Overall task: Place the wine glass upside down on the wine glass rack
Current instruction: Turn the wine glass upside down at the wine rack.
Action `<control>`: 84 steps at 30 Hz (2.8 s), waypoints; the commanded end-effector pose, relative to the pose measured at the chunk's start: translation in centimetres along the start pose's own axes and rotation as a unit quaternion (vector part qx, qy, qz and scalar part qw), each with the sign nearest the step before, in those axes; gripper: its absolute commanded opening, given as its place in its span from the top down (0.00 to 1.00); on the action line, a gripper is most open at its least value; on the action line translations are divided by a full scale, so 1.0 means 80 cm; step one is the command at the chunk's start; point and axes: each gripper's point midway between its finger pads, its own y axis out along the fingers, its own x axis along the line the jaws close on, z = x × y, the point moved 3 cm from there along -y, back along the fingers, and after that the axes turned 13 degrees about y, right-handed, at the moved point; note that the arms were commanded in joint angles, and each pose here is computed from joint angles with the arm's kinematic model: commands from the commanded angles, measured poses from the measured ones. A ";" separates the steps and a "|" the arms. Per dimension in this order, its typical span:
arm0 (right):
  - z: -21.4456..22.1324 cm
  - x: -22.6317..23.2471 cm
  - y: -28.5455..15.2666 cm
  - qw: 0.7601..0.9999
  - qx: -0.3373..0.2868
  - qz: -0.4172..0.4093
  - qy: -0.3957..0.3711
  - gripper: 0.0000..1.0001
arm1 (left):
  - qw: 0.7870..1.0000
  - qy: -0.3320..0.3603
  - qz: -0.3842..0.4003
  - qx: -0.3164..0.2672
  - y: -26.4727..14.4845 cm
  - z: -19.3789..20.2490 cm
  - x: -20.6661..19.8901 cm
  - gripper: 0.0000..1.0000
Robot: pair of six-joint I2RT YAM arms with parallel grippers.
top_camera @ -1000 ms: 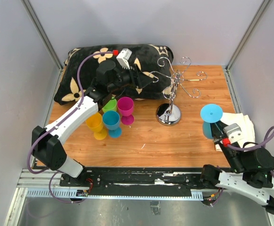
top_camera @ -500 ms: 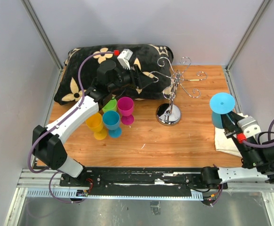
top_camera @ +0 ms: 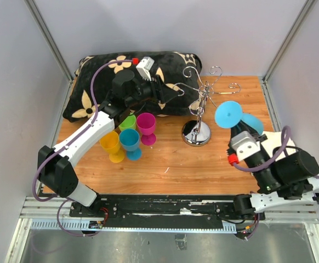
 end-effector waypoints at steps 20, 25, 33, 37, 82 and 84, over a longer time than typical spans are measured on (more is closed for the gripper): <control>-0.051 -0.062 0.175 0.999 0.002 0.006 0.041 0.99 | 1.000 -0.002 0.005 -0.016 -0.016 -0.008 0.013 0.43; 0.004 -0.111 0.156 0.995 0.039 0.022 0.091 0.99 | 1.000 -0.012 0.010 -0.017 -0.015 -0.007 0.016 0.43; 0.117 -0.178 0.127 0.971 0.084 0.077 0.211 0.99 | 1.000 -0.017 0.017 -0.016 -0.014 -0.005 0.017 0.42; 0.158 -0.190 0.111 0.954 0.064 0.081 0.281 0.99 | 0.999 -0.027 0.026 -0.015 -0.014 -0.004 0.017 0.42; 0.281 -0.158 0.195 0.906 -0.071 -0.180 0.377 0.99 | 0.999 -0.033 0.034 -0.015 0.006 -0.015 0.002 0.42; 0.283 -0.154 0.197 0.904 -0.070 -0.183 0.381 0.99 | 0.999 -0.040 0.026 -0.014 0.009 -0.013 0.006 0.44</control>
